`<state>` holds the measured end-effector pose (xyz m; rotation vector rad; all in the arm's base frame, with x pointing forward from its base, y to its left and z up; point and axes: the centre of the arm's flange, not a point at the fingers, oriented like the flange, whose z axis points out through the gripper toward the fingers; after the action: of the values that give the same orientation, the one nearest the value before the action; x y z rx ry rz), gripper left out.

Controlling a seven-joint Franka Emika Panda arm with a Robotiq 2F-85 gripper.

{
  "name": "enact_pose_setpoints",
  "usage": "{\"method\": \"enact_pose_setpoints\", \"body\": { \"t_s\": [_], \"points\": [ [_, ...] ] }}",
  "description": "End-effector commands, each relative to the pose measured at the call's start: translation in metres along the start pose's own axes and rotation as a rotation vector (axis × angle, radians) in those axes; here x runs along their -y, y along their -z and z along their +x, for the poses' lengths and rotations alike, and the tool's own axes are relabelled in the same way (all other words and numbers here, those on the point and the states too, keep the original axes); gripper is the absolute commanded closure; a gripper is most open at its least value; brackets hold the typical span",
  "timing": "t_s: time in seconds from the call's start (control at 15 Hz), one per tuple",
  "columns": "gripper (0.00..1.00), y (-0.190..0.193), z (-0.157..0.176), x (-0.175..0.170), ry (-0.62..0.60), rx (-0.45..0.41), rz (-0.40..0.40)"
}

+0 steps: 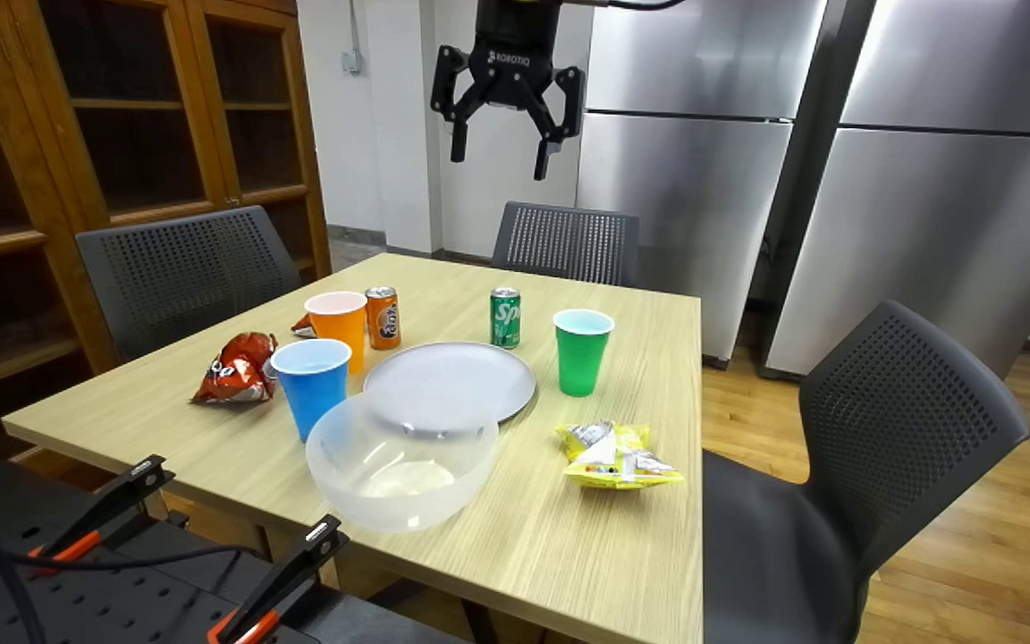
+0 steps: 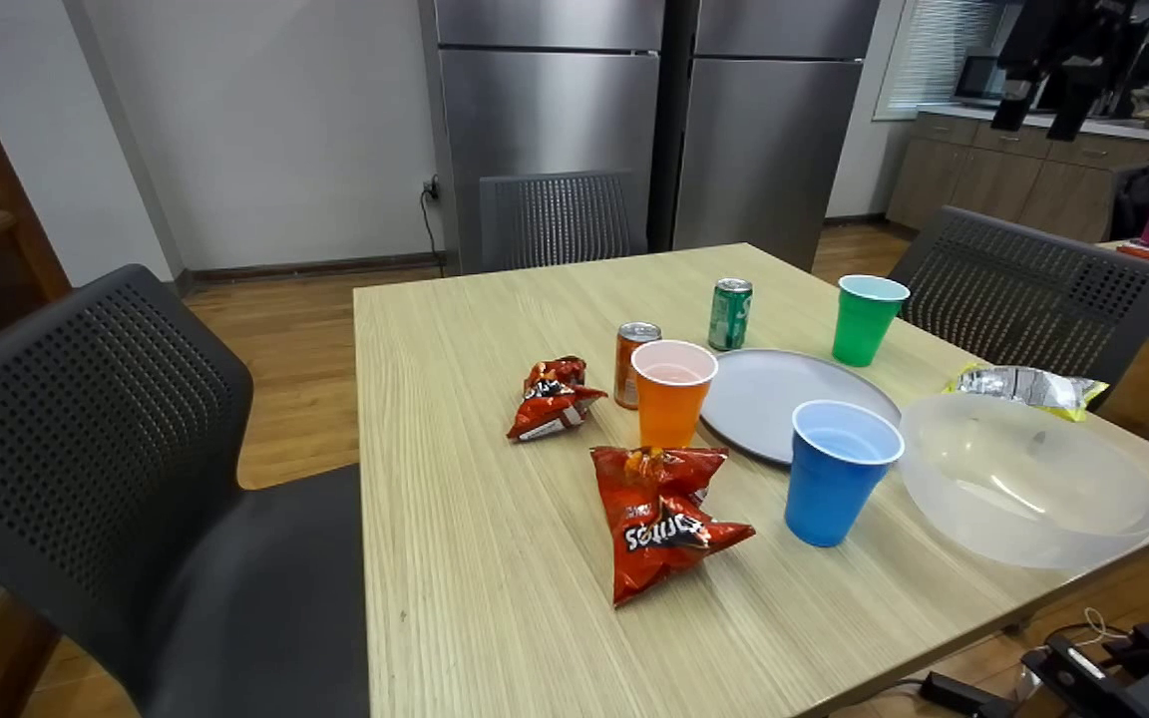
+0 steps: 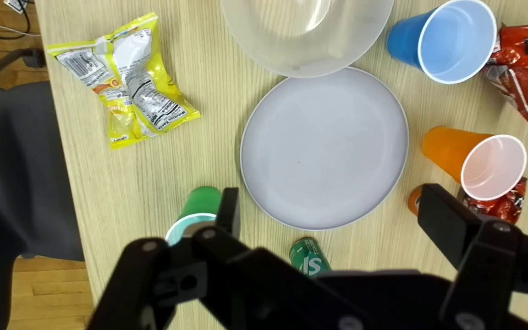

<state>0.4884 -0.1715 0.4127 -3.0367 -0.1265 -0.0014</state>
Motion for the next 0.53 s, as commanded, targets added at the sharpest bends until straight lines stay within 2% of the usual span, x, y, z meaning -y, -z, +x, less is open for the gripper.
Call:
{"method": "enact_pose_setpoints", "body": {
  "t_s": [0.0,0.2,0.47],
  "points": [
    [0.0,-0.014,0.026,-0.002,-0.02,0.01,0.019],
    [0.0,-0.027,0.041,-0.003,-0.041,0.009,0.036],
    [0.0,-0.044,0.062,-0.008,-0.07,0.006,0.016]
  ]
}}
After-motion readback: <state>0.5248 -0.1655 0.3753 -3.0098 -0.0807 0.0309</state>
